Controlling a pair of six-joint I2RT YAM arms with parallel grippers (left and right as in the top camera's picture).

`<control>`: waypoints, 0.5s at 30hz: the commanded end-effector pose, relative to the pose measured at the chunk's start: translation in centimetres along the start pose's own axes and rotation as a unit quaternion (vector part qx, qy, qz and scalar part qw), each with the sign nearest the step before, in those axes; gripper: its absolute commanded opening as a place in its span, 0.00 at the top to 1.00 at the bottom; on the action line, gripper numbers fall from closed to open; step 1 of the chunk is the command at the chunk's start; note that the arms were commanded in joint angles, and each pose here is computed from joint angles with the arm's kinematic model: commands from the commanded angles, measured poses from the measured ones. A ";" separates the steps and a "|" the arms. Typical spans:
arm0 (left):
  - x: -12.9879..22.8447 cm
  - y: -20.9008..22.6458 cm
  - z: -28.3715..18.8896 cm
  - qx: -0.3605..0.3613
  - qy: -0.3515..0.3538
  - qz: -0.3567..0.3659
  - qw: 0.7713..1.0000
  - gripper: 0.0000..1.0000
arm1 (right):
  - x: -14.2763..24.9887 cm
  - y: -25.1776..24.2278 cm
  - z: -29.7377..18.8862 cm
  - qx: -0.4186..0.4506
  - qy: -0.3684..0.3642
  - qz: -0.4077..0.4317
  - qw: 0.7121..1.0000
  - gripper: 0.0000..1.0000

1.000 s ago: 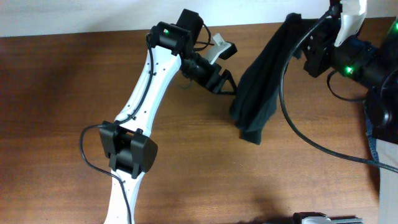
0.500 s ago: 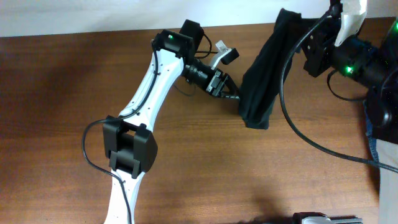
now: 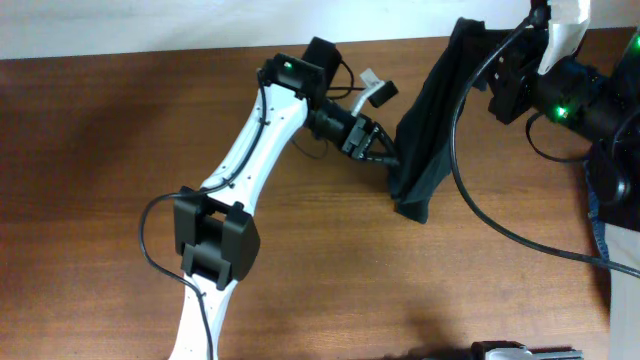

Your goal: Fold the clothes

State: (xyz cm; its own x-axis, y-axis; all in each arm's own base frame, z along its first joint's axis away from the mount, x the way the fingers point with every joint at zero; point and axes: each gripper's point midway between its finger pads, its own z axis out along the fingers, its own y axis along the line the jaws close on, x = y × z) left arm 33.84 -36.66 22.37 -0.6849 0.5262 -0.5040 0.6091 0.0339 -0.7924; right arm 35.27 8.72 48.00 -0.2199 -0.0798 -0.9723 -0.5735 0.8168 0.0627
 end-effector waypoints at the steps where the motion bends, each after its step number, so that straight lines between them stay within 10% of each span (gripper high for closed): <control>1: 0.1 -0.1 0.8 0.017 0.002 0.007 1.000 0.77 | -0.9 0.7 -0.7 -0.009 -0.014 -0.009 1.000 0.96; 5: 0.1 0.1 0.6 0.015 -0.001 0.006 1.000 0.99 | -0.8 0.7 -0.7 -0.009 -0.011 -0.007 1.000 0.96; 15: -0.6 2.9 -7.0 -0.034 -0.058 -0.055 0.996 1.00 | 0.5 -0.3 -1.7 0.011 0.011 0.017 1.000 0.96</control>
State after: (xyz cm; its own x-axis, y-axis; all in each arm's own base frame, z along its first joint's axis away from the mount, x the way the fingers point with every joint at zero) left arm 36.11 -33.87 22.50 -0.7389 0.4760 -0.4769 0.5785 0.0852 -0.8112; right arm 35.00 8.17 46.84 -0.2778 -0.0716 -0.9580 -0.5573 0.8243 0.1000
